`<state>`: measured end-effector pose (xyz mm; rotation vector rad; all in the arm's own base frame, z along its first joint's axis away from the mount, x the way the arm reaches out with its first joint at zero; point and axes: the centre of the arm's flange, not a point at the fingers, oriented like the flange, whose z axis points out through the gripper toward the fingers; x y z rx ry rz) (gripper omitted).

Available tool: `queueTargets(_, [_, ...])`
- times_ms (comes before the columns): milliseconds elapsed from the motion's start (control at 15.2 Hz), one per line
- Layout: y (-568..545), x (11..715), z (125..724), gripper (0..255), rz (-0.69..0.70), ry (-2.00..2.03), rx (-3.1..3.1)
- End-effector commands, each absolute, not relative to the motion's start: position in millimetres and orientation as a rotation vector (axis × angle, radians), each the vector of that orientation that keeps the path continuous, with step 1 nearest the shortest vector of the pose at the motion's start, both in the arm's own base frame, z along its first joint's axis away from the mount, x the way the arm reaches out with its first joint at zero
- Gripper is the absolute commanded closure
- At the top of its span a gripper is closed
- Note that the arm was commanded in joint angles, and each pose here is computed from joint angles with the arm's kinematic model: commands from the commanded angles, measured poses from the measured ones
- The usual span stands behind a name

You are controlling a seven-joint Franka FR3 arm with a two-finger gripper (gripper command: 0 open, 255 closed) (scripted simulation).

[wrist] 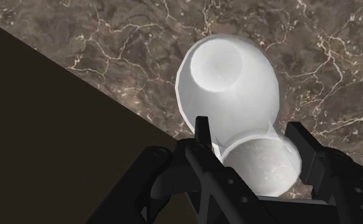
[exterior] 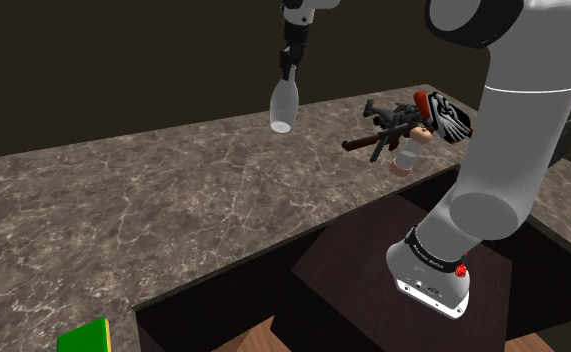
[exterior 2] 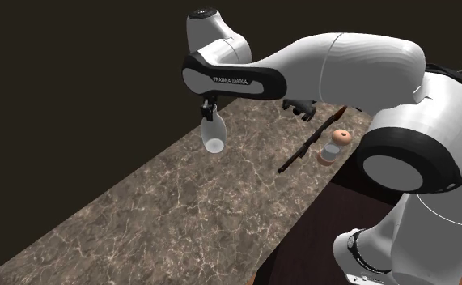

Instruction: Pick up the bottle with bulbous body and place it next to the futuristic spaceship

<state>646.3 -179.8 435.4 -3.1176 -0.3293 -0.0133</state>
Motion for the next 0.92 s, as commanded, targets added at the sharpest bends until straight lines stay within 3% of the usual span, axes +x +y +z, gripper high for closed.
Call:
queueTargets(0, [-179.8, 646.3, 444.8, 255, -0.014, -0.329, -3.118])
queueTargets(858, [-179.8, 646.3, 513.5, 255, -0.014, -0.329, -3.118])
